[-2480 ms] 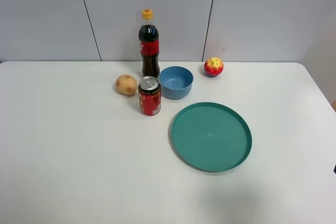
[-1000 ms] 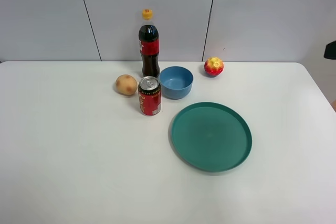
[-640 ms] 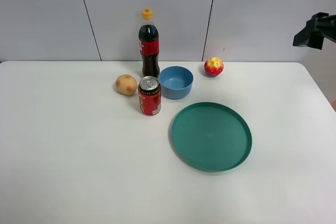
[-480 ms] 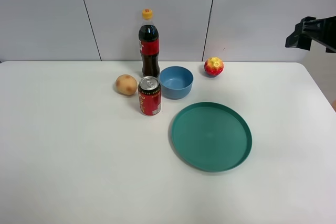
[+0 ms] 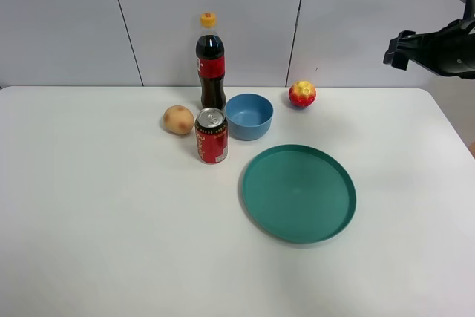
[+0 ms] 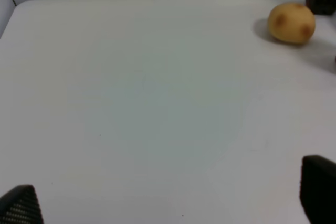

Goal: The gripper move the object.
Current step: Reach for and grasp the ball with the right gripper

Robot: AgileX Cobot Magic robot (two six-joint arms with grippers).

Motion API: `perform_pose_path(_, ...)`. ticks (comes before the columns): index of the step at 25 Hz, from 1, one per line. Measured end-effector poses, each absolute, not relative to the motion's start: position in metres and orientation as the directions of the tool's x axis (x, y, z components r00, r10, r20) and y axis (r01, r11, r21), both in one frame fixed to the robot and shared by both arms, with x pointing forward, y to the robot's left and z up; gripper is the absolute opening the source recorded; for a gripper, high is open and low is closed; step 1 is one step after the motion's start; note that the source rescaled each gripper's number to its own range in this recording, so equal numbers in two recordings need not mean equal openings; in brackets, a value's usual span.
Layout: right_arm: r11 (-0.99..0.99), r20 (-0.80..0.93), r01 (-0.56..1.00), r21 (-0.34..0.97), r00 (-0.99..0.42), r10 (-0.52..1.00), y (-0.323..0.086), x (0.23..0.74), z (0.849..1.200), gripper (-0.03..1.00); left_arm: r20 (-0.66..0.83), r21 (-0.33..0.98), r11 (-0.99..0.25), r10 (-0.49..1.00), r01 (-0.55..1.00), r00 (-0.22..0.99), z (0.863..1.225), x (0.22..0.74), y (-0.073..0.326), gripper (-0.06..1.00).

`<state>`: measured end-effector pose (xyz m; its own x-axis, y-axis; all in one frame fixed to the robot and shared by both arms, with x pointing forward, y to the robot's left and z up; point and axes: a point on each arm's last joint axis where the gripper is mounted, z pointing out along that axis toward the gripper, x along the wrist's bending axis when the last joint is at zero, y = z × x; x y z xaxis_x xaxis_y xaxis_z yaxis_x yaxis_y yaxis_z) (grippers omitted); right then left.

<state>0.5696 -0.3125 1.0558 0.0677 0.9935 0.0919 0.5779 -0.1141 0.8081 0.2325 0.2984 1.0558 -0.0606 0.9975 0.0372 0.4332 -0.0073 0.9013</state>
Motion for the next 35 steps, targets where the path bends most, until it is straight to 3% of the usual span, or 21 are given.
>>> perform_pose_path(14,-0.011,0.090,0.574,0.819,-0.108,0.990,-0.232,0.636,0.991,0.74,0.037,0.901,-0.007,0.997,0.433,-0.061,1.056,0.233,0.298,1.00)
perform_pose_path(18,-0.016,0.097,0.602,0.798,-0.102,0.990,-0.229,0.640,0.977,0.74,0.037,0.901,-0.007,0.997,0.433,-0.061,1.056,0.233,0.298,1.00)
perform_pose_path(35,-0.003,0.088,0.607,0.795,-0.111,0.990,-0.229,0.640,0.977,0.74,0.037,0.901,-0.007,0.997,0.433,-0.061,1.056,0.233,0.298,1.00)
